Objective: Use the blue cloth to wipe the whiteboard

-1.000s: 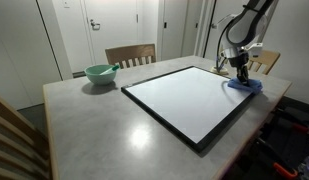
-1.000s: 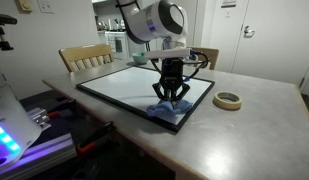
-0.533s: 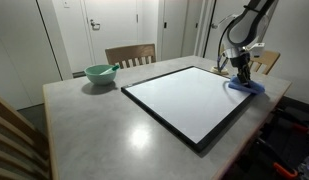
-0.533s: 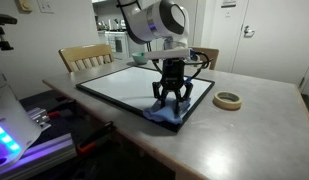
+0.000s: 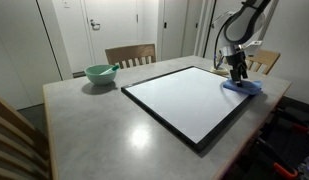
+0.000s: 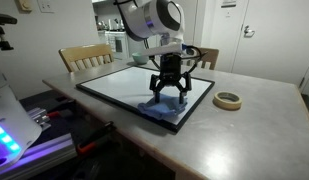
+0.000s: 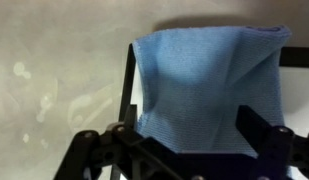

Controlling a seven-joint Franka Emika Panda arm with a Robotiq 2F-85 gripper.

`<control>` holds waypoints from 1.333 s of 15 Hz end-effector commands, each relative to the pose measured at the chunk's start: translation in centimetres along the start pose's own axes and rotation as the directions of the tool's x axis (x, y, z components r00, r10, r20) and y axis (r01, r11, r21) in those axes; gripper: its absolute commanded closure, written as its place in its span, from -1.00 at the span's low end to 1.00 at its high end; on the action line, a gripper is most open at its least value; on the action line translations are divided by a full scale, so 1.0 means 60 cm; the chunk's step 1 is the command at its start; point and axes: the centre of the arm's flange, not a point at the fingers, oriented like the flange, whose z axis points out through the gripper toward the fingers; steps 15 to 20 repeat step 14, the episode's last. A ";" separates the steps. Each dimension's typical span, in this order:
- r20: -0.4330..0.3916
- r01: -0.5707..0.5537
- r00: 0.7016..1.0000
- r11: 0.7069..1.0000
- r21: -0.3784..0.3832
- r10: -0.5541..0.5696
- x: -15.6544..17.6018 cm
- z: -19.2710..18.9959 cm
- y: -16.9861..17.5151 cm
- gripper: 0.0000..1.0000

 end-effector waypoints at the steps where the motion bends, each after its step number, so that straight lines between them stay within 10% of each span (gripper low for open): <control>1: -0.015 -0.049 0.999 0.998 -0.040 0.048 -0.012 -0.052 -0.002 -1.00; 20: -0.014 -0.147 0.989 0.988 -0.051 0.147 -0.020 -0.117 0.011 -1.00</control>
